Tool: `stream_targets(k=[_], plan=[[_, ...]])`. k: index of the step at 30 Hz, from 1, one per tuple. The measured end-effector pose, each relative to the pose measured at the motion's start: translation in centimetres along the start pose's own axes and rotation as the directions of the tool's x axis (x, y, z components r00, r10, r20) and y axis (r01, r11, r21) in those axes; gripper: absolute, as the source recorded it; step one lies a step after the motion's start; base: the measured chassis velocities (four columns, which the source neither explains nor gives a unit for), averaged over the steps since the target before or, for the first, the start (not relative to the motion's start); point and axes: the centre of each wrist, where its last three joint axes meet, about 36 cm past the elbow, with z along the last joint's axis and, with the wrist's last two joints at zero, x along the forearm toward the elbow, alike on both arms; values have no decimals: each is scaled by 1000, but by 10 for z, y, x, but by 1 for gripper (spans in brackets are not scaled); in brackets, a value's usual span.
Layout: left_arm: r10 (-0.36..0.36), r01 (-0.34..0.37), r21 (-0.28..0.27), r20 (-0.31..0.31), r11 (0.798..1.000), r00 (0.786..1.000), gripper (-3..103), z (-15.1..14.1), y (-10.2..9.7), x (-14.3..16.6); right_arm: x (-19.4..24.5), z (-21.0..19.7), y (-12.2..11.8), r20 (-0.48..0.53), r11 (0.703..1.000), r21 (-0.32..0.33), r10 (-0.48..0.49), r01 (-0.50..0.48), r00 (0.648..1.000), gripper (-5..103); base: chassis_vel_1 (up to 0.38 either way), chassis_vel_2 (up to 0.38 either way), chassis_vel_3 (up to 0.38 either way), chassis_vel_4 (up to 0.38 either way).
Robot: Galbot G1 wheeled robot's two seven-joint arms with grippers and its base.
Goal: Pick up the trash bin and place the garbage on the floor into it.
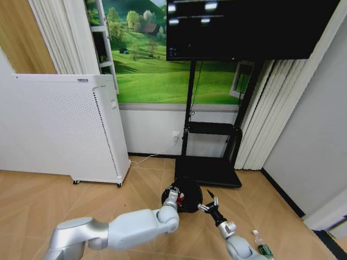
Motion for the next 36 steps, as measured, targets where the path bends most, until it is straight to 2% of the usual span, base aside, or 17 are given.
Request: stream_targets(k=[2, 3, 4, 5, 7, 12, 18, 22, 25, 32, 36], plan=[[-32, 32, -2, -6, 1000, 999, 8, 6, 19, 0, 4, 6, -14, -23, 996, 26, 84, -83, 996, 100, 0, 0, 0, 0], [-32, 32, -2, -6, 1000, 999, 8, 6, 19, 0, 4, 6, -14, -23, 996, 26, 84, -83, 996, 100, 0, 0, 0, 0], [-50, 50, -2, -9, 999, 999, 8, 9, 31, 1, 8, 12, -24, -41, 989, 40, 146, -145, 988, 100, 0, 0, 0, 0], [-50, 50, -2, -9, 999, 999, 8, 9, 31, 1, 8, 12, -24, -41, 989, 40, 146, -145, 988, 100, 0, 0, 0, 0], [-78, 78, -2, -9, 997, 997, 8, 13, 53, 1, 25, 28, -44, -96, 969, 48, 244, -241, 965, 100, 0, 0, 0, 0], [-92, 92, 6, -13, 996, 996, 8, 19, 65, 8, 53, 50, -60, -141, 957, 73, 290, -282, 947, 100, 0, 0, 0, 0], [-98, 98, 5, -23, 995, 995, 8, 32, 73, 19, 82, 65, -51, -160, 942, 72, 336, -328, 928, 100, 0, 0, 0, 0], [-107, 107, -1, -26, 994, 994, 8, 38, 81, 23, 106, 79, -29, -177, 935, 63, 355, -349, 918, 100, 0, 0, 0, 0], [-111, 111, 1, -24, 994, 994, 8, 38, 84, 22, 109, 83, -24, -181, 932, 59, 362, -357, 915, 100, -24, -18, 15, 26], [-102, 102, 2, -24, 995, 994, 8, 39, 83, 25, 108, 83, -23, -175, 931, 62, 364, -359, 915, 100, -135, -129, 147, 139], [-92, 92, 1, -22, 996, 996, 8, 39, 83, 26, 106, 80, -35, -169, 935, 86, 353, -343, 920, 100, -215, -205, 213, 210]])
